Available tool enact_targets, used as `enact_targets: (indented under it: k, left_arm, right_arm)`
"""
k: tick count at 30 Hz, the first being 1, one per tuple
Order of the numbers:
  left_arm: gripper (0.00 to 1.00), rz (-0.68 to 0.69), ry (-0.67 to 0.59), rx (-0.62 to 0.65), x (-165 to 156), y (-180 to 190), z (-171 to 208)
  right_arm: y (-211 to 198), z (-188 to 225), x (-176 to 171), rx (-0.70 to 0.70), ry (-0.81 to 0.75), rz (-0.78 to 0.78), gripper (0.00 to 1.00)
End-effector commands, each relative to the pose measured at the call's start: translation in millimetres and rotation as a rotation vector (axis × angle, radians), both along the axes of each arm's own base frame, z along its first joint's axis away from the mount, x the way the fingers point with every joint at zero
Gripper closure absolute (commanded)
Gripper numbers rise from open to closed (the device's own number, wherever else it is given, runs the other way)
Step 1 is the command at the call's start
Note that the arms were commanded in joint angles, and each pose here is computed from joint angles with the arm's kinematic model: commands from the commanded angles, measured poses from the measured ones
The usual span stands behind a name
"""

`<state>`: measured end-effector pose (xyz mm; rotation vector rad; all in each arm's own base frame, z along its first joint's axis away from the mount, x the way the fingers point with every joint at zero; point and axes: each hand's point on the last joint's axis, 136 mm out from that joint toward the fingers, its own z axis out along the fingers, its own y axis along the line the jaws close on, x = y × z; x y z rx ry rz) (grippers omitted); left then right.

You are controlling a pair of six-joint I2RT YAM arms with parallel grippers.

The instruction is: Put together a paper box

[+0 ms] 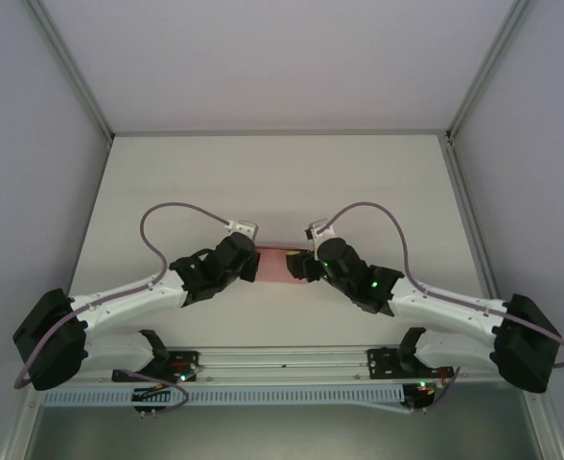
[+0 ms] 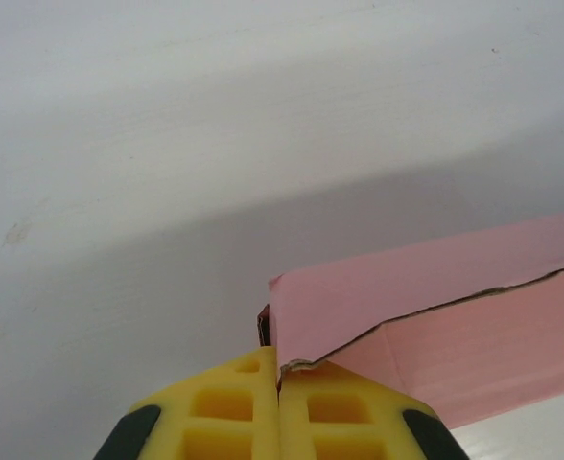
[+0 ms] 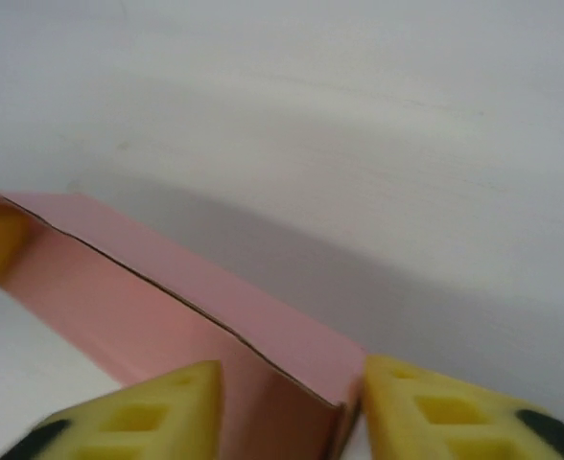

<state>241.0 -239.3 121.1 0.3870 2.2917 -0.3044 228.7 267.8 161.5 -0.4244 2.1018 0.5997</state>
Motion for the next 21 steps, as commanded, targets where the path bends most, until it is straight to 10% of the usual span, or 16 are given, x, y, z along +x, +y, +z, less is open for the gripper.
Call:
enact_targets:
  k: [1, 14, 21]
  left_arm:
    - [1.0, -0.019, 0.122, 0.139, -26, 19, -39]
    - [1.0, -0.043, 0.086, 0.166, -30, 14, -33]
    - [0.6, -0.104, 0.078, 0.075, -40, 2, 3]
  right_arm:
    - [0, 26, 0, 0.133, 0.023, -0.057, 0.14]
    - [-40, -57, 5, -0.038, 0.299, -0.354, 0.48]
    - [-28, -74, -7, 0.01, 0.389, -0.314, 0.62]
